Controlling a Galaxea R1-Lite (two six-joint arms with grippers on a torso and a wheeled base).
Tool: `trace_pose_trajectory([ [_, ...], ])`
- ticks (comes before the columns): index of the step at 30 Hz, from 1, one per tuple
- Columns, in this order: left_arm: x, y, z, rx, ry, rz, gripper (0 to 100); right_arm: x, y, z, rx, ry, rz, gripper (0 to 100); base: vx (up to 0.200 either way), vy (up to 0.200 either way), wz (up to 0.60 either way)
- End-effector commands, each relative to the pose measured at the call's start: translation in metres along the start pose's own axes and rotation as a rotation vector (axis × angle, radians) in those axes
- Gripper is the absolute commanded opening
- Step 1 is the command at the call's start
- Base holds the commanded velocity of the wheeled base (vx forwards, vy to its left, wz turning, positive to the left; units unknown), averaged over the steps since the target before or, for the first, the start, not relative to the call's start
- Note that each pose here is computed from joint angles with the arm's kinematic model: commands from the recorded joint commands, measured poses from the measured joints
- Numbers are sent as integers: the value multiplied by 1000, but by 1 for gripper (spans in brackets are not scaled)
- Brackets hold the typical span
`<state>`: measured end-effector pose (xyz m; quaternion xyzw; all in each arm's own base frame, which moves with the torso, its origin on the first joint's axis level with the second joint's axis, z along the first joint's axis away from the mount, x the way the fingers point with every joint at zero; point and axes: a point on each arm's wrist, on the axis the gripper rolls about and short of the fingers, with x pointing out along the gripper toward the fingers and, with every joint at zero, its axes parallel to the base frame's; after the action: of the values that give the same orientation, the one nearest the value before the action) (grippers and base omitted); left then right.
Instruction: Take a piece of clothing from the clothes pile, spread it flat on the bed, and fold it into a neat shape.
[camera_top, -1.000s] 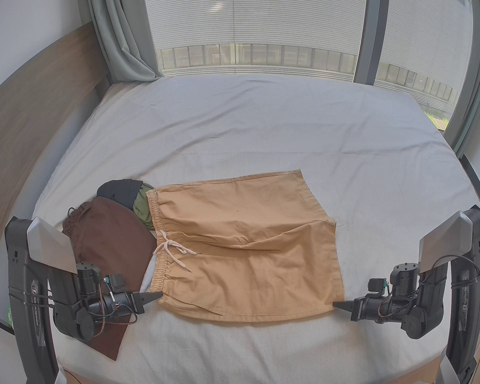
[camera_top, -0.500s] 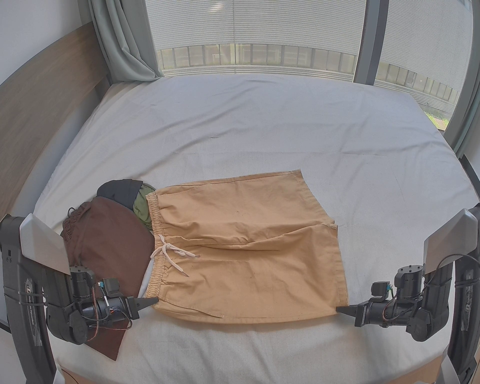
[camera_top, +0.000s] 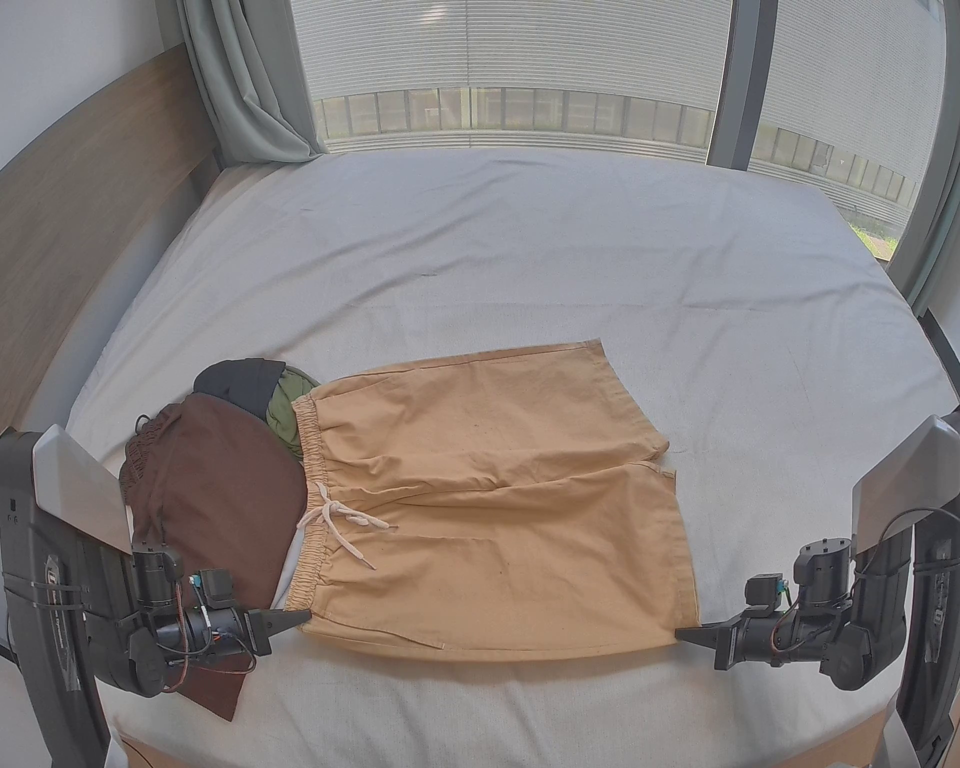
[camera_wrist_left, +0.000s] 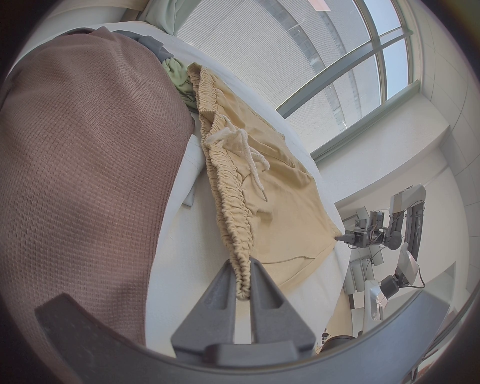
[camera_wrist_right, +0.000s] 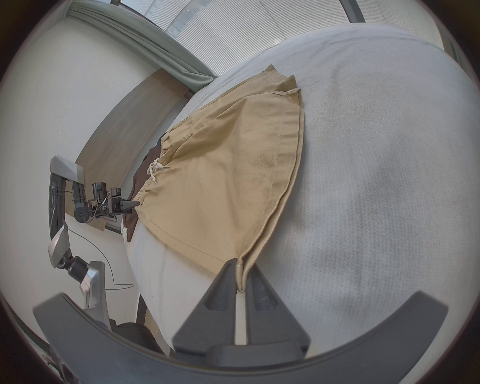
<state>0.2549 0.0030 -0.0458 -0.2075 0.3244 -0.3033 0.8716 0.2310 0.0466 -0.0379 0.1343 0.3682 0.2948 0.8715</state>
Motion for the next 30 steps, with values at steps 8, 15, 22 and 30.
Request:
trace_pose_trajectory([
  [8,-4,0,-3,6,6,9,0,-7,1,-7,-20,29,-10,0,0,0,0],
  [15,-5,0,-4,12,11,10,0,-8,2,-7,-21,30,-10,0,0,0,0],
  [22,-12,-2,-9,28,24,-3,0,-14,5,-11,-55,47,-10,0,0,0,0],
  [30,-22,-3,-17,65,45,-5,0,-18,9,-14,-96,64,-6,0,0,0,0],
])
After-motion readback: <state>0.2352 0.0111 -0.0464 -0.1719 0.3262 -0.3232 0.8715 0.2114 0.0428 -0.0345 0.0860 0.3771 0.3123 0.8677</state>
